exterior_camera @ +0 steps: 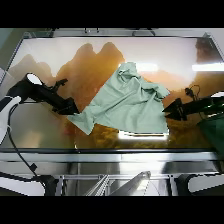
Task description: Fold the shirts.
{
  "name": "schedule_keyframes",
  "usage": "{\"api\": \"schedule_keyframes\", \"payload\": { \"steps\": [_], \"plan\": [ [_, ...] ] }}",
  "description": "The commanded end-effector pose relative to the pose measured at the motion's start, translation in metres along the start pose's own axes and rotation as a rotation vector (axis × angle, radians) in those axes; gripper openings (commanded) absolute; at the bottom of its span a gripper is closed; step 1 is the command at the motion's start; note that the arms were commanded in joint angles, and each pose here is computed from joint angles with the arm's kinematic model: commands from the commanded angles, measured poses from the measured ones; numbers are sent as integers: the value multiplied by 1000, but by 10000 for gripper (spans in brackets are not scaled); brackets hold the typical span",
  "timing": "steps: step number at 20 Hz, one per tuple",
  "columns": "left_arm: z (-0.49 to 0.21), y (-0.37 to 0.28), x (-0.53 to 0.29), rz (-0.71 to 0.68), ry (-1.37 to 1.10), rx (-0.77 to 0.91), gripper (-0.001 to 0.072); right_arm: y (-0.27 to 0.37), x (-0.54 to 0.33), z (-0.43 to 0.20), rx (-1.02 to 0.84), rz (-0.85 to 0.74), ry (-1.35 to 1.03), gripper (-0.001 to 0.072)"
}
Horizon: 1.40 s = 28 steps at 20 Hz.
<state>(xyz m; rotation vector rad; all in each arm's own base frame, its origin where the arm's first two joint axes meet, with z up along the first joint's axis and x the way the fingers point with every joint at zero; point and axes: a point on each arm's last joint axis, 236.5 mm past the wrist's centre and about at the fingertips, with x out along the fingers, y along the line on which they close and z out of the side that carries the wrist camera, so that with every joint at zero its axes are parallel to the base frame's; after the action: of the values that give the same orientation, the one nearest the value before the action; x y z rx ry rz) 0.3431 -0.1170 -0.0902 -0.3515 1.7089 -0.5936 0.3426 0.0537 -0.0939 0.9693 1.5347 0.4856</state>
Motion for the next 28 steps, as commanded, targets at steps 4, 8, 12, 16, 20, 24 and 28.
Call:
{"api": "schedule_keyframes", "payload": {
  "steps": [4, 8, 12, 16, 20, 24, 28],
  "plan": [
    [-19, 4, 53, -3, 178, 12, 347, 3, 48, -17, -81, -71, 49, 418],
    [-14, 3, 58, 3, 163, 32, 19, 12, 67, -22, -132, -97, 76, 19],
    [-7, -9, 33, 8, 93, 83, 21, 43, 59, -27, -185, -29, 66, 18],
    [6, -83, -46, -162, -156, 239, 22, 128, 9, -32, -361, 117, -79, 18],
    [-11, -175, -144, -470, -401, 419, 22, 204, -43, -53, -567, 167, -223, 17],
    [-94, -282, -303, -774, -798, 791, 21, 338, -146, -122, -918, 343, -523, 17],
    [-196, -358, -412, -339, -1274, 1121, 23, 439, -274, -220, -1272, 245, -1046, 17]
  ]
}}
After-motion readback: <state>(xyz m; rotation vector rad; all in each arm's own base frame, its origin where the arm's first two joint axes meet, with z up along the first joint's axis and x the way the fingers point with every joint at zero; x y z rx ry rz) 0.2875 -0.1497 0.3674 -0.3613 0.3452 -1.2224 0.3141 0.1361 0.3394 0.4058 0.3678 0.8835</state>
